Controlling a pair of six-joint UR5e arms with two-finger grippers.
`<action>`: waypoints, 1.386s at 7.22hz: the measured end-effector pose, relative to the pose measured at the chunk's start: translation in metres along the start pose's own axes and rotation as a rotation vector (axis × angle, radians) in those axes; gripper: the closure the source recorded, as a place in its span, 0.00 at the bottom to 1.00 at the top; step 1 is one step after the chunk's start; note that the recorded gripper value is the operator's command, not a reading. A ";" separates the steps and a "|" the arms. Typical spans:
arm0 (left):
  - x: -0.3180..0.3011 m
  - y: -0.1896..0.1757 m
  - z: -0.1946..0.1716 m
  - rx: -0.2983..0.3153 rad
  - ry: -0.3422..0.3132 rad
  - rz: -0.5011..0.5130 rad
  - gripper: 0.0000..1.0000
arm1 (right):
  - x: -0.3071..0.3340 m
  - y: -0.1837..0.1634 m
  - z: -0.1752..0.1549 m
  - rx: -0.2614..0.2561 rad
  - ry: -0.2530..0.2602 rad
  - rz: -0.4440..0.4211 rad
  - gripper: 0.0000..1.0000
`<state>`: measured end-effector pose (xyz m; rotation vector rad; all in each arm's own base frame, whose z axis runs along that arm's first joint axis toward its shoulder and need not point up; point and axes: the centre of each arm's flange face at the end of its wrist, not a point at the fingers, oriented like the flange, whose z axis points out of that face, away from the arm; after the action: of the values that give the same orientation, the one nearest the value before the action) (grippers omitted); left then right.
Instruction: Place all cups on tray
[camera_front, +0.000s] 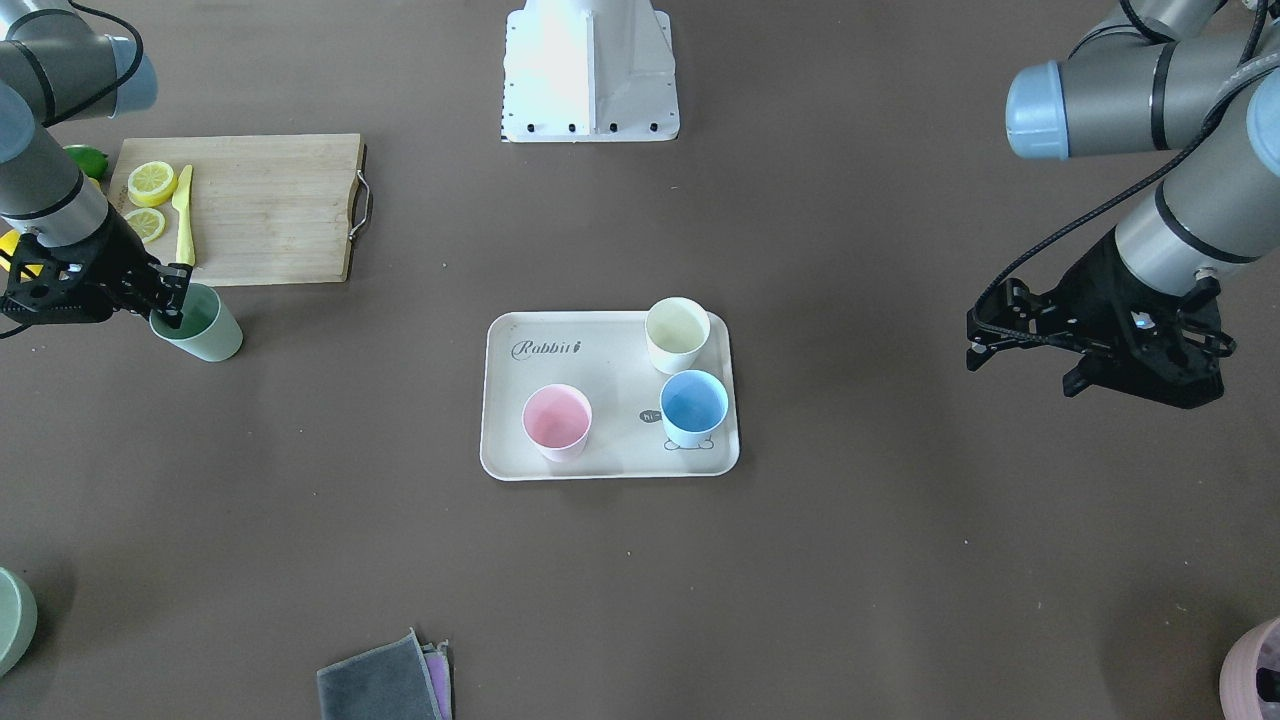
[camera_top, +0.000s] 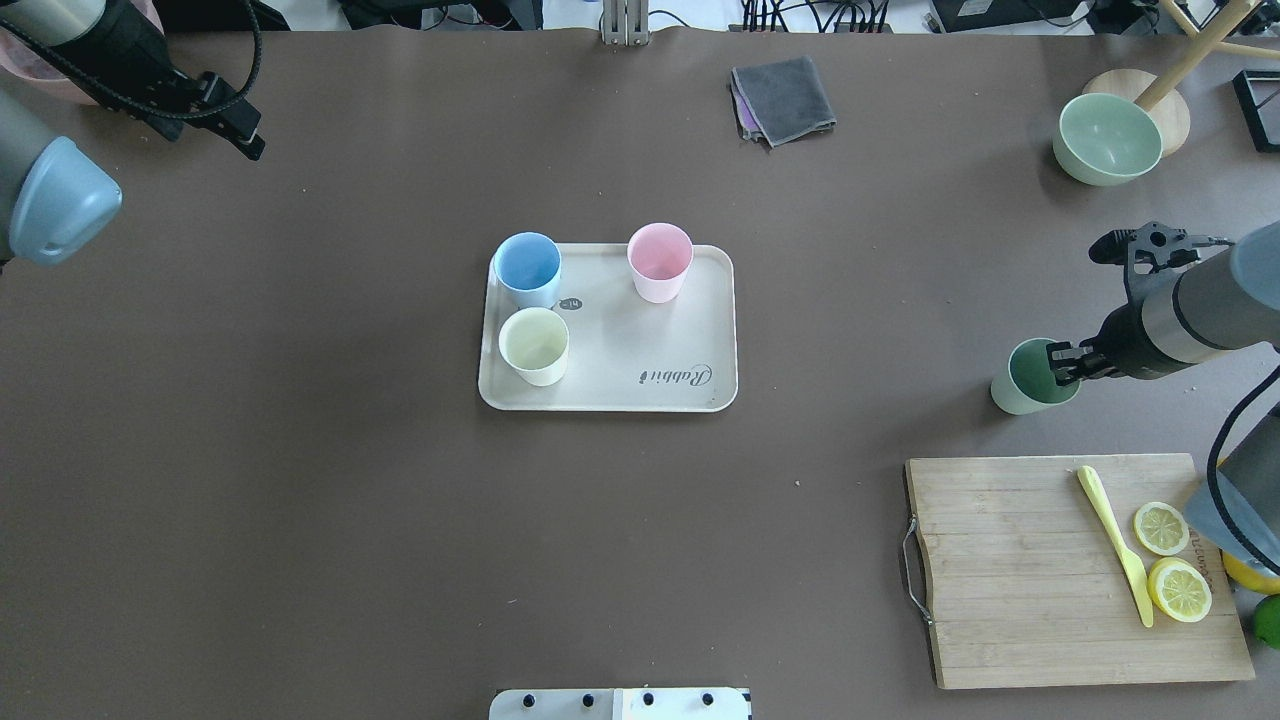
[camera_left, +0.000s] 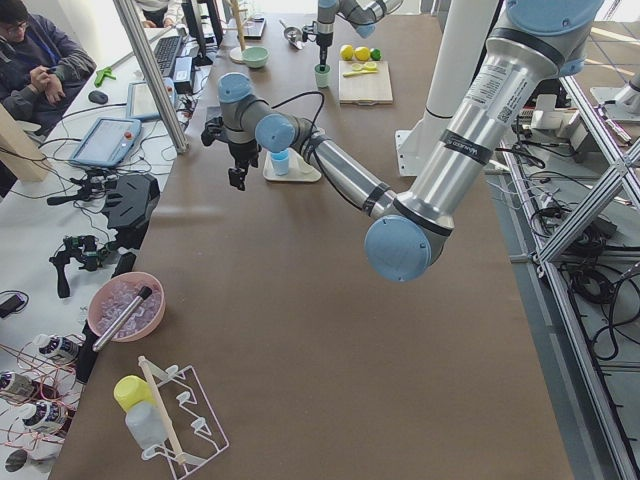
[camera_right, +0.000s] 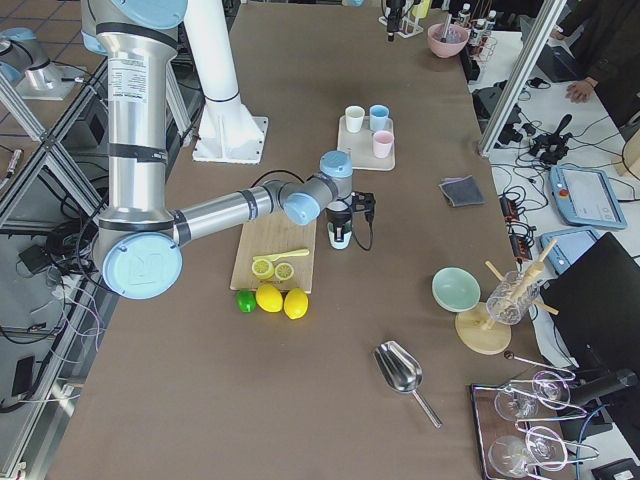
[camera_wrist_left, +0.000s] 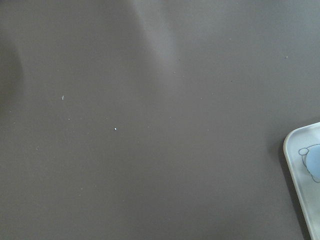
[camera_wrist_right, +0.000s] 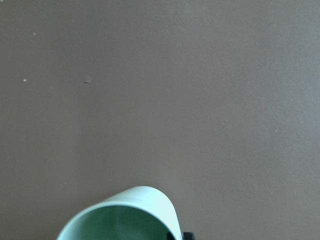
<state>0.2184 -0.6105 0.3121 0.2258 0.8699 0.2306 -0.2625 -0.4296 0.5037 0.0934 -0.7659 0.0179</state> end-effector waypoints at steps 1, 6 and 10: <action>0.000 0.000 0.001 -0.001 0.000 0.001 0.02 | -0.015 -0.004 -0.009 0.007 -0.028 0.003 1.00; -0.012 0.010 0.013 -0.003 0.005 0.008 0.02 | -0.235 -0.040 -0.038 0.018 -0.084 0.323 1.00; -0.011 0.010 0.014 -0.003 0.006 0.008 0.02 | -0.353 -0.025 -0.019 0.023 -0.062 0.384 0.41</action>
<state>0.2210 -0.6054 0.3320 0.2256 0.8746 0.2405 -0.5022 -0.4467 0.2438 -0.0330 -0.8366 0.3900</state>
